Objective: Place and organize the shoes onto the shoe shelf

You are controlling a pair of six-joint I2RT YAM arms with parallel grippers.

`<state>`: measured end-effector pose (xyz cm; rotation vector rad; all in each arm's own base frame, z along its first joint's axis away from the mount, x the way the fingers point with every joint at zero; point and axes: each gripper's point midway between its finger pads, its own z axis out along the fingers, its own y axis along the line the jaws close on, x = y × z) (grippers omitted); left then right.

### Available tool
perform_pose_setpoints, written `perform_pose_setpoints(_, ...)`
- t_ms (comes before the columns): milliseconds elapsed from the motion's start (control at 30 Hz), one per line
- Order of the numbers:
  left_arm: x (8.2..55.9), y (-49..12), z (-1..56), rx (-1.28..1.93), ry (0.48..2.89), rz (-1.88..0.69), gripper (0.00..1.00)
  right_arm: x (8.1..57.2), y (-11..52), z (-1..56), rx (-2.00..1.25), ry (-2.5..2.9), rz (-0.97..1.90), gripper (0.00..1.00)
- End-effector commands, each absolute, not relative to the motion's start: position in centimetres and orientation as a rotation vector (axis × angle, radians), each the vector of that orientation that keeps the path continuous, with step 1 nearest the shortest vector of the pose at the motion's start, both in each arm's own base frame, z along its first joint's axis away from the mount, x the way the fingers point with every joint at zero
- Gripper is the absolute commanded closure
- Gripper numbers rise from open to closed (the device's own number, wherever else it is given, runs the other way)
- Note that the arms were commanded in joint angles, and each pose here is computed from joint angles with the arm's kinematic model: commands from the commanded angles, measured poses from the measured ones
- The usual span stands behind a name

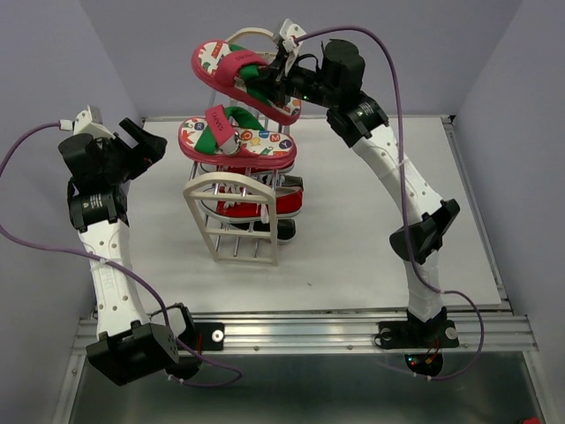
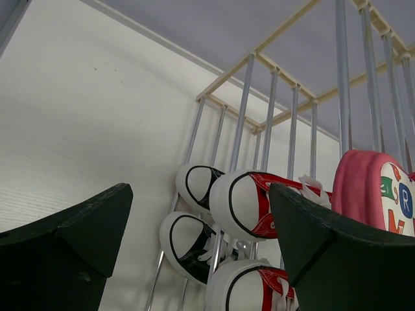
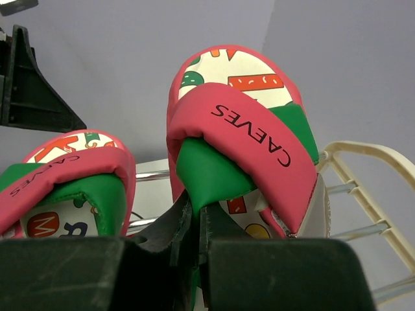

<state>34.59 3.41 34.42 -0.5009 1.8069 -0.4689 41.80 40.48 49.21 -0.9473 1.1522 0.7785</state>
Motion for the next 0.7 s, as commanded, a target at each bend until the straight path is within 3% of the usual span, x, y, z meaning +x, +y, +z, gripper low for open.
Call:
perform_pose_setpoints(0, 34.3, 3.3, 36.1, -0.433, 1.751, -0.455, 0.01, 41.2, 39.1, 54.8, -0.902, 0.973, 0.691, 0.98)
perform_pose_setpoints(67, 34.2, 3.2, 36.1, -0.432, 1.749, -0.455, 0.01, 41.5, 39.3, 54.3, -0.898, 0.988, 0.693, 0.96)
perform_pose_setpoints(300, 34.2, 3.1, 36.0, -0.43, 1.752, -0.461, 0.01, 42.0, 41.0, 51.5, -0.914, 1.049, 0.737, 0.71)
perform_pose_setpoints(333, 34.2, 3.1, 36.0, -0.429, 1.751, -0.461, 0.01, 42.0, 41.2, 51.4, -0.92, 1.047, 0.74, 0.75)
perform_pose_setpoints(667, 34.0, 3.0, 36.3, -0.424, 1.743, -0.459, 0.01, 42.4, 42.1, 49.4, -0.934, 1.089, 0.792, 0.75)
